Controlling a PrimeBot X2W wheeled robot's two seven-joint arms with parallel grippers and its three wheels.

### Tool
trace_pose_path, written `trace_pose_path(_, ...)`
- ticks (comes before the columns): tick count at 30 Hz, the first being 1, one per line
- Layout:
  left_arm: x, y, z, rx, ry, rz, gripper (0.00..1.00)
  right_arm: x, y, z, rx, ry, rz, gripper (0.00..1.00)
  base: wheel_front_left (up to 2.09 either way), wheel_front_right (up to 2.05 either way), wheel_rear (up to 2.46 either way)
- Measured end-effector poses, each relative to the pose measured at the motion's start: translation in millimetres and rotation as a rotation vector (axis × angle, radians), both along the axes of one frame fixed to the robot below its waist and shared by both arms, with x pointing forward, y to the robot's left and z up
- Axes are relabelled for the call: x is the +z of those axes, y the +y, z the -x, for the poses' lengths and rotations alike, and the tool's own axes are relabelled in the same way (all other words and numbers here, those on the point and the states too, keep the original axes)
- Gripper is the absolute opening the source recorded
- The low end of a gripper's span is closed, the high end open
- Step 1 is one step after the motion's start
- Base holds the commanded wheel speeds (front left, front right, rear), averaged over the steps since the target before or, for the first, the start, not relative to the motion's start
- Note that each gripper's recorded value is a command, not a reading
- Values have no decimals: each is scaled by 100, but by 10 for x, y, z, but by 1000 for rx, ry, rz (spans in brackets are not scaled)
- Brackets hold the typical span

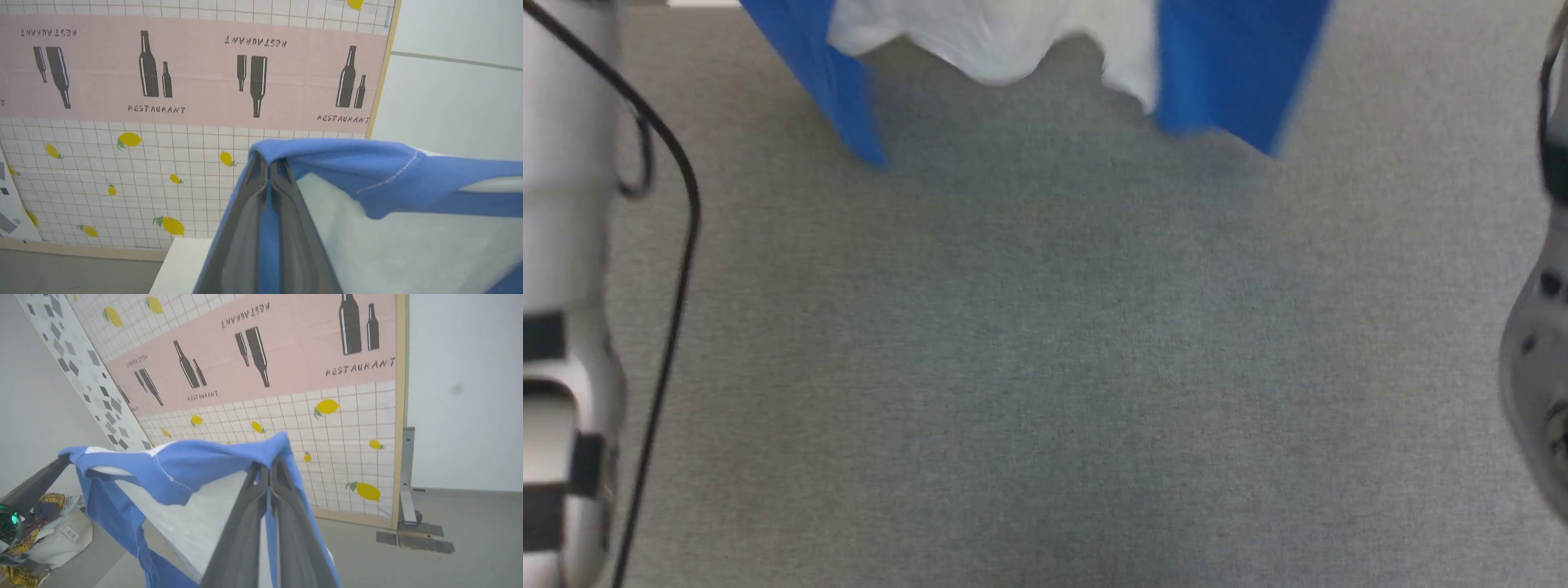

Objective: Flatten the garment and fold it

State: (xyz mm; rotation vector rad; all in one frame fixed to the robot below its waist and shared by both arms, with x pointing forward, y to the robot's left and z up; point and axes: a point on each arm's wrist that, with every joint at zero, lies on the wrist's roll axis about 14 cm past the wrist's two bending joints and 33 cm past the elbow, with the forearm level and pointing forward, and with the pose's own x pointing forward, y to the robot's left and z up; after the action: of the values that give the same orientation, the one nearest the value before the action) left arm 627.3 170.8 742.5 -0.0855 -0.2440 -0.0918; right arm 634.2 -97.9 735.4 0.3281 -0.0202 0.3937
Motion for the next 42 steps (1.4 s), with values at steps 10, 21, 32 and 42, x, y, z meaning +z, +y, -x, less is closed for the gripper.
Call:
trace_pose_path(10, 494, 3, -404, 61, -304, -24, 0, 254, -45, -498, -63, -166, -62, 0, 0, 0, 0)
trace_pose_path(21, -280, 178, -717, 73, -171, 26, 0, -220, 109, -722, -45, -92, -33, 0, 0, 0, 0)
trace_pose_path(32, -1341, 305, -72, 28, 57, 92, 0, -1190, 155, -112, 45, 106, 13, 0, 0, 0, 0)
trace_pose_path(42, -2339, 295, 1381, 51, 328, 196, 0, -2160, -22, 1183, 77, 312, -21, 0, 0, 0, 0)
